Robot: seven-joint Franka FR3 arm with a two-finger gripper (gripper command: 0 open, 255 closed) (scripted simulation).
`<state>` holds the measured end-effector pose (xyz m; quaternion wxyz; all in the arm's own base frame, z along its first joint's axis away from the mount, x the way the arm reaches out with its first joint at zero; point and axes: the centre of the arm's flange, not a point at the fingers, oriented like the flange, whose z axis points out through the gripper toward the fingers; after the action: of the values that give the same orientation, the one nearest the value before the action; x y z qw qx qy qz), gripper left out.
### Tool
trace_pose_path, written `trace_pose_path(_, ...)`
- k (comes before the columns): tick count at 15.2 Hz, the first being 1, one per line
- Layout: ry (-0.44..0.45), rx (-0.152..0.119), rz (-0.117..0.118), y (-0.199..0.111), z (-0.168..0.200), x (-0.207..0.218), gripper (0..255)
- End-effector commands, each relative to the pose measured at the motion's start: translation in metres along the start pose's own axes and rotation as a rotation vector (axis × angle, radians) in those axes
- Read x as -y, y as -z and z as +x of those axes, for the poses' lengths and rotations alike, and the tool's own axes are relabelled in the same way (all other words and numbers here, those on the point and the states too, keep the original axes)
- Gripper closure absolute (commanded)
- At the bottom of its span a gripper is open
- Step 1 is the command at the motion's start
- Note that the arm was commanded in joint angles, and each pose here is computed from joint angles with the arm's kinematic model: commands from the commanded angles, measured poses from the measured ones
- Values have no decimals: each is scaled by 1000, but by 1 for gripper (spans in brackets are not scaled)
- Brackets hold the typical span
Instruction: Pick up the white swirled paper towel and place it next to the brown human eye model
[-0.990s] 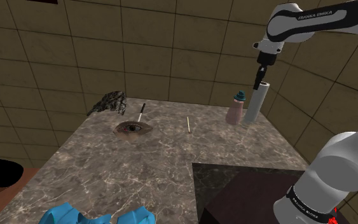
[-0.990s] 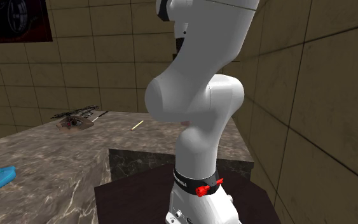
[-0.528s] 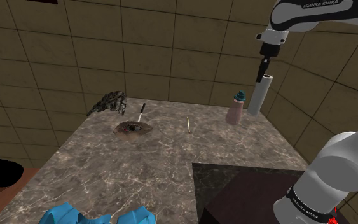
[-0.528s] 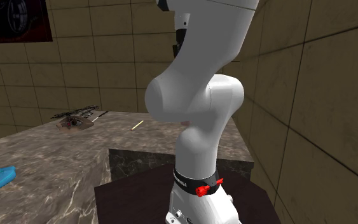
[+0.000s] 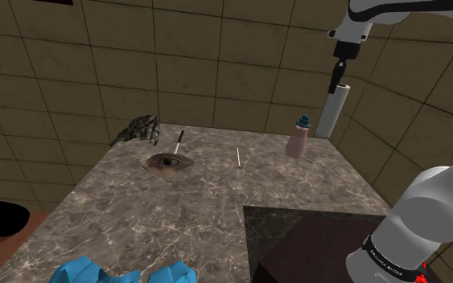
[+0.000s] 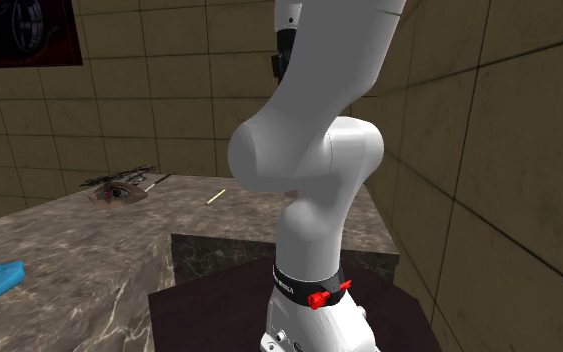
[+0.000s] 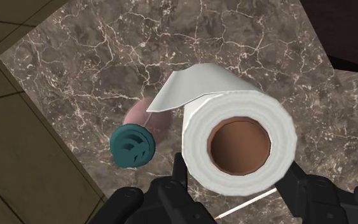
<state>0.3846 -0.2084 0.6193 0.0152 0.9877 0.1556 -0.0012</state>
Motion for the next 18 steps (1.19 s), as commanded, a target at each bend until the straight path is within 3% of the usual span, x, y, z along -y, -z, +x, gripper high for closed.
trace_pose_path(1,0,0,0,12,1,0,255)
trace_pose_path(14,0,0,0,79,0,-2,255)
trace_pose_path(18,0,0,0,66,42,28,255)
